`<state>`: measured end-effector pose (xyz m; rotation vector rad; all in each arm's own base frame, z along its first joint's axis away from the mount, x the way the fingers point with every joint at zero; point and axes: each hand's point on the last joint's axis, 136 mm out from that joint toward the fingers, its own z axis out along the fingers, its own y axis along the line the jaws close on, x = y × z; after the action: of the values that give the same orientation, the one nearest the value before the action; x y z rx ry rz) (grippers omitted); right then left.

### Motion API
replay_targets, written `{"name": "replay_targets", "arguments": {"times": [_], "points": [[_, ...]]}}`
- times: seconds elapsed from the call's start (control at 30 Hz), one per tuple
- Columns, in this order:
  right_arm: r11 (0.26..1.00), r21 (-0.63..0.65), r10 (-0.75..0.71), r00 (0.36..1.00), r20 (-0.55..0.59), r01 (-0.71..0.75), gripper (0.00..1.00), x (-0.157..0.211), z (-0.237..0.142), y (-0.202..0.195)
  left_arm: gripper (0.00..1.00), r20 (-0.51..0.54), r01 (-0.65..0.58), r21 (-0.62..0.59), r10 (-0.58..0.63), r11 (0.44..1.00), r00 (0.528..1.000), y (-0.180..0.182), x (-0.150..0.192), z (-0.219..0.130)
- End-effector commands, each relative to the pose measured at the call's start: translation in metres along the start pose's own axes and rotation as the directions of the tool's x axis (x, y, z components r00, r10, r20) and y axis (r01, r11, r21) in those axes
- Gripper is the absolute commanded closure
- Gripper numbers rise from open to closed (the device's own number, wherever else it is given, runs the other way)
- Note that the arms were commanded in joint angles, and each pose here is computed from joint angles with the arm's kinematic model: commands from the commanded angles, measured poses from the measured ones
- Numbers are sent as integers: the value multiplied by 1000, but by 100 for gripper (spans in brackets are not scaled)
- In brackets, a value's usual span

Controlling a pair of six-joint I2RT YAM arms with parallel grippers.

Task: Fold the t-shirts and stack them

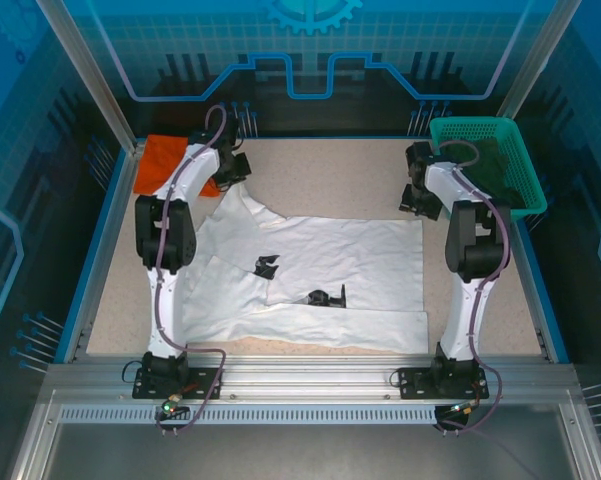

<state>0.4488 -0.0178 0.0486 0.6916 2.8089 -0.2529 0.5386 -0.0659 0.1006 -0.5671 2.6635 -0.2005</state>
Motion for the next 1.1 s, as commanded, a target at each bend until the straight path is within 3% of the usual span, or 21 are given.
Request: {"name": "replay_targets", "arguments": {"times": [0.0,0.57,0.87,1.07], "points": [[998,37,50,998,-26,-49,44,5,7,-12,100,42,48,69,-51,996,998,-10,-1,-31],[993,31,120,991,-62,-118,52,14,34,-6,100,20,88,137,-92,987,996,-16,31,-60],[991,24,135,987,-86,-133,64,13,42,-4,100,36,80,144,-86,986,996,-17,32,-71],[992,-9,128,988,-84,-129,79,13,42,-1,100,39,83,144,-90,986,995,-16,33,-76]]}}
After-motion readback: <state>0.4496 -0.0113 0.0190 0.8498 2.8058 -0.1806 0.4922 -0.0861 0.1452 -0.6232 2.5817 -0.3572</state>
